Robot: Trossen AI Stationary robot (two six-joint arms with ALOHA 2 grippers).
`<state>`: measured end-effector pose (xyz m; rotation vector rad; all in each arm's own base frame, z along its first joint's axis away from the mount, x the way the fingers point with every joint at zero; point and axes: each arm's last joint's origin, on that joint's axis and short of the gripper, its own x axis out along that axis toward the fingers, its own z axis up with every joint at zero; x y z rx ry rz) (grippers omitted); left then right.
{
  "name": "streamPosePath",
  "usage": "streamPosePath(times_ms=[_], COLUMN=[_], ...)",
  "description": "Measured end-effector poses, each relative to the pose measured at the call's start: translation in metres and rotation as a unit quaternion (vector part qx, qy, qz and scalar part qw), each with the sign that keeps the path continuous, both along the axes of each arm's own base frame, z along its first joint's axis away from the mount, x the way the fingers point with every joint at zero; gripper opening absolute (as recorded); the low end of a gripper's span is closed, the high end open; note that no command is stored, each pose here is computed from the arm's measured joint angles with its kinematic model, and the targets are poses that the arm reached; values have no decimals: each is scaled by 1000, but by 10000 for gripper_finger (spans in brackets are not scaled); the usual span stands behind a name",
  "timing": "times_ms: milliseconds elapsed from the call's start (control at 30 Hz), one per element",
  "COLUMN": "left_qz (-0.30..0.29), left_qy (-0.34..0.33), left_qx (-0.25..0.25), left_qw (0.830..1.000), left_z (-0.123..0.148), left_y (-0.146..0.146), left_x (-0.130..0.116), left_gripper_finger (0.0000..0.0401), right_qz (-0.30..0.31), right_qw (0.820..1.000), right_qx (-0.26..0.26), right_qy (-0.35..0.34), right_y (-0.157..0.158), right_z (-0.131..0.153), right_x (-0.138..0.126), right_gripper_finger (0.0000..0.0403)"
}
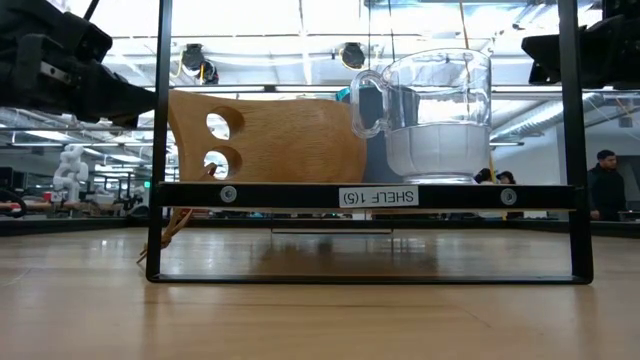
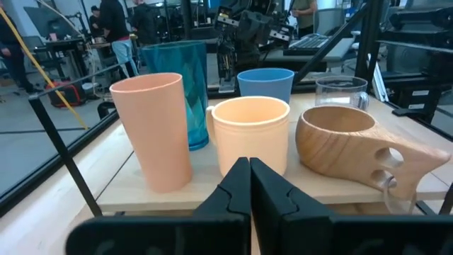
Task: Stack small to large cups/mugs on shelf
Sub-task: Return to Home Position
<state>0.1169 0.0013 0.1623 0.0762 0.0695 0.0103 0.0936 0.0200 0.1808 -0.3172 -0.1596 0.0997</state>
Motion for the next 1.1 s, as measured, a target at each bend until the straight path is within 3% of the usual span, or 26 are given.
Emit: streamPosePath(times_ms=[367, 600, 1100], left_qz=[-1, -1, -1], left_qy=[-4, -5, -3], left_qx=[14, 14, 35], left_qw=[1000, 1000, 999], left_z=[1, 1, 1], left_y=[0, 0, 0], left_x=[0, 0, 0], left_gripper_finger=[1, 1, 2], right_qz=[-40, -72, -66], right_qw=[999, 996, 994], right_qx=[4, 32, 37], right_qy=[-1, 34, 72], right_y=[-9, -16, -18], right_z=[0, -6, -13], right_x=[2, 3, 5], right_gripper_finger=[0, 0, 0])
